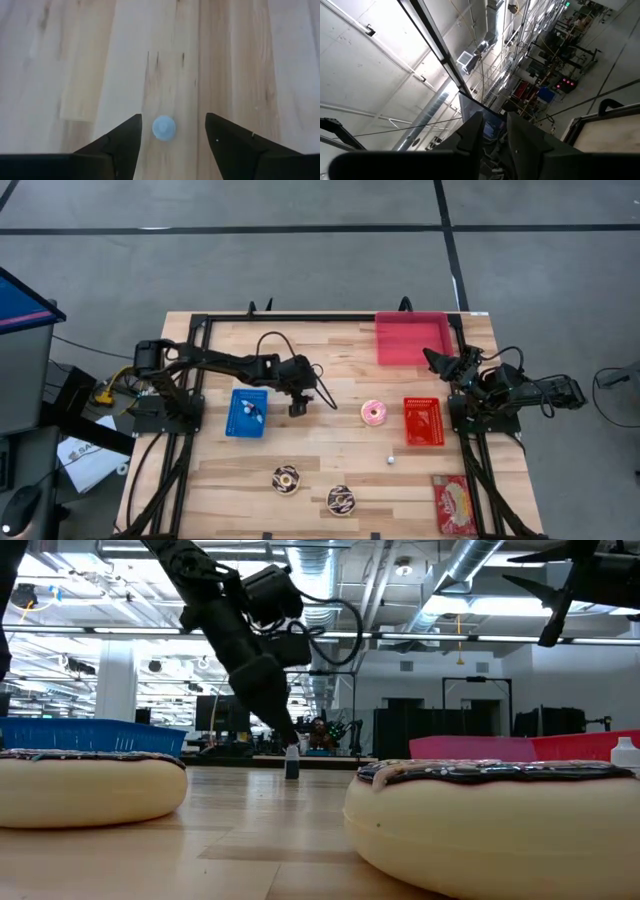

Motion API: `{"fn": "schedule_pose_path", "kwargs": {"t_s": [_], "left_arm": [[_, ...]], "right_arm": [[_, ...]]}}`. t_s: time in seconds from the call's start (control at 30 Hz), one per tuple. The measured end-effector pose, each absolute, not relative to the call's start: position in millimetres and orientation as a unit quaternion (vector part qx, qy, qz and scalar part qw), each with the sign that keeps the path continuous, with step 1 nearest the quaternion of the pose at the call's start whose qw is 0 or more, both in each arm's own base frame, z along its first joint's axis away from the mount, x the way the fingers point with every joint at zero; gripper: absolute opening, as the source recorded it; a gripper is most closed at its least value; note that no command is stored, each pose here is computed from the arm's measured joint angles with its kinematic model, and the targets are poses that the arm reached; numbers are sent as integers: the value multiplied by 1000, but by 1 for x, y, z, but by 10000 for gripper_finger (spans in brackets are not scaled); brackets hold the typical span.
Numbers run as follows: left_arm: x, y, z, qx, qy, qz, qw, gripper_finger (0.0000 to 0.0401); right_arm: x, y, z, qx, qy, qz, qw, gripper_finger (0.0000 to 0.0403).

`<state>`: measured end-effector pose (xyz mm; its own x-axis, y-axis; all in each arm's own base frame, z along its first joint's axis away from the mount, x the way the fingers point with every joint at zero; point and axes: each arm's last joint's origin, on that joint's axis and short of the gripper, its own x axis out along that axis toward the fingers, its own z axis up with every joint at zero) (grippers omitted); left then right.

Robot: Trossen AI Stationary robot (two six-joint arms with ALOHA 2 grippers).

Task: Pick & Place Food Item
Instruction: Put the black food coloring bottle into the blue bin

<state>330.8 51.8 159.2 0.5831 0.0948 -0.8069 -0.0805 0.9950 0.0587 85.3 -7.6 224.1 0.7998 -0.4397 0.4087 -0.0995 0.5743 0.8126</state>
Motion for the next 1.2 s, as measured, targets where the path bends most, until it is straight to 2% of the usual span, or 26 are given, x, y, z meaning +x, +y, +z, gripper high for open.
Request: {"fn": "schedule_pose_path", "kwargs": {"t_s": [0.23, 0.5, 0.63, 0.83, 1.03, 1.2], "left_arm": [[334, 53, 151, 3, 459, 52, 887, 193], [336, 54, 146, -8, 458, 58, 887, 150], [336, 54, 144, -20, 459, 63, 886, 117], [336, 58, 144, -46, 454, 78, 887, 41], [335, 57, 153, -77, 438, 92, 891, 41], [327, 56, 186, -98, 397, 102, 907, 41]], "right_arm": [[85, -7, 224, 449, -299, -101, 836, 82], [86, -7, 224, 447, -297, -102, 838, 82], [86, -7, 224, 447, -297, -101, 838, 82], [86, -7, 224, 447, -297, -101, 838, 82], [86, -7, 224, 447, -296, -101, 838, 82], [86, -7, 224, 448, -295, -101, 838, 82]]}}
